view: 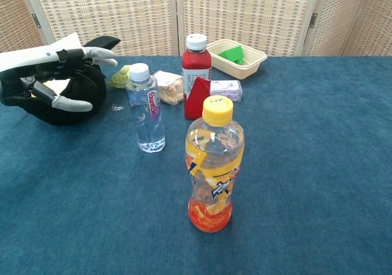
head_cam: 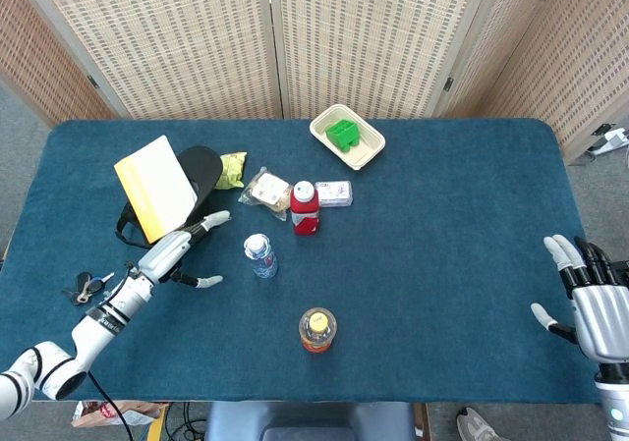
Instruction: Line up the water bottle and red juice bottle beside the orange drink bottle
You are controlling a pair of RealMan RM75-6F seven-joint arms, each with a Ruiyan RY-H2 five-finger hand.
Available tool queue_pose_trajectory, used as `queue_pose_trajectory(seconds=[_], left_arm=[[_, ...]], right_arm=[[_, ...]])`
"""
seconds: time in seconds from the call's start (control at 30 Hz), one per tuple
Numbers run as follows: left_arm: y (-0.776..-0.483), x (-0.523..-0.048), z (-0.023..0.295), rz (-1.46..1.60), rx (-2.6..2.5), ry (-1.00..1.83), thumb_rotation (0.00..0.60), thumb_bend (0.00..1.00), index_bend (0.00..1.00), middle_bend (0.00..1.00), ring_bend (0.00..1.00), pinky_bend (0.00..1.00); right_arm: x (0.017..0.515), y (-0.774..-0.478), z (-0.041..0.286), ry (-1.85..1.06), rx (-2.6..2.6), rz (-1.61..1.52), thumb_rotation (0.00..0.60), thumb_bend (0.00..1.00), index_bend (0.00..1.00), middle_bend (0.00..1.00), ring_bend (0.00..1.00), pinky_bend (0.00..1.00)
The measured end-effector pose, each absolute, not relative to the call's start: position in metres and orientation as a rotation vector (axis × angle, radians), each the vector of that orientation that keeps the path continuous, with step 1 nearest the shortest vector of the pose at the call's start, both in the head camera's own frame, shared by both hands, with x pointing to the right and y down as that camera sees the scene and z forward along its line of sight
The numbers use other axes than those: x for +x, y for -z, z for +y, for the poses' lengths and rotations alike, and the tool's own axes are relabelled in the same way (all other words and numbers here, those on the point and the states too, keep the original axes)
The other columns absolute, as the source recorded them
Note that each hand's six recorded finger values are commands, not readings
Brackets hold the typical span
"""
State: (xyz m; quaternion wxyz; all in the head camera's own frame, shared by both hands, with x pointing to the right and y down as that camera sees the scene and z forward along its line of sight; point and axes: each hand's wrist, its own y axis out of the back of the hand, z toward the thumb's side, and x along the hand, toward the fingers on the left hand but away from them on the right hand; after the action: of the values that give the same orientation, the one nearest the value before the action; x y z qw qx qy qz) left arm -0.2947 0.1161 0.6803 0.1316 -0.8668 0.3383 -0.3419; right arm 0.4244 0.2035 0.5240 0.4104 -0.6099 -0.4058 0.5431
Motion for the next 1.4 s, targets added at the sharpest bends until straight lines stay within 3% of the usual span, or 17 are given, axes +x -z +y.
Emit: queue_pose_trajectory(seconds=[0.93, 1.4], left_arm=[[-0.736, -0.232, 0.110, 0.966, -2.623, 0.979, 0.600, 0.16, 0.29, 0.23, 0.25, 0.35], [-0.743, -0.226, 0.107, 1.025, -2.609, 0.962, 0.600, 0.16, 0.45, 0.42, 0.40, 0.50]], right_arm=[[0.434, -0.527, 0.209, -1.396, -1.535, -1.039, 0.600, 0.21, 0.05, 0.11, 0.00, 0.10], [0.437, -0.526, 0.209, -1.402, -1.529, -1.041, 0.600, 0.21, 0.06, 0.11, 0.00, 0.10]])
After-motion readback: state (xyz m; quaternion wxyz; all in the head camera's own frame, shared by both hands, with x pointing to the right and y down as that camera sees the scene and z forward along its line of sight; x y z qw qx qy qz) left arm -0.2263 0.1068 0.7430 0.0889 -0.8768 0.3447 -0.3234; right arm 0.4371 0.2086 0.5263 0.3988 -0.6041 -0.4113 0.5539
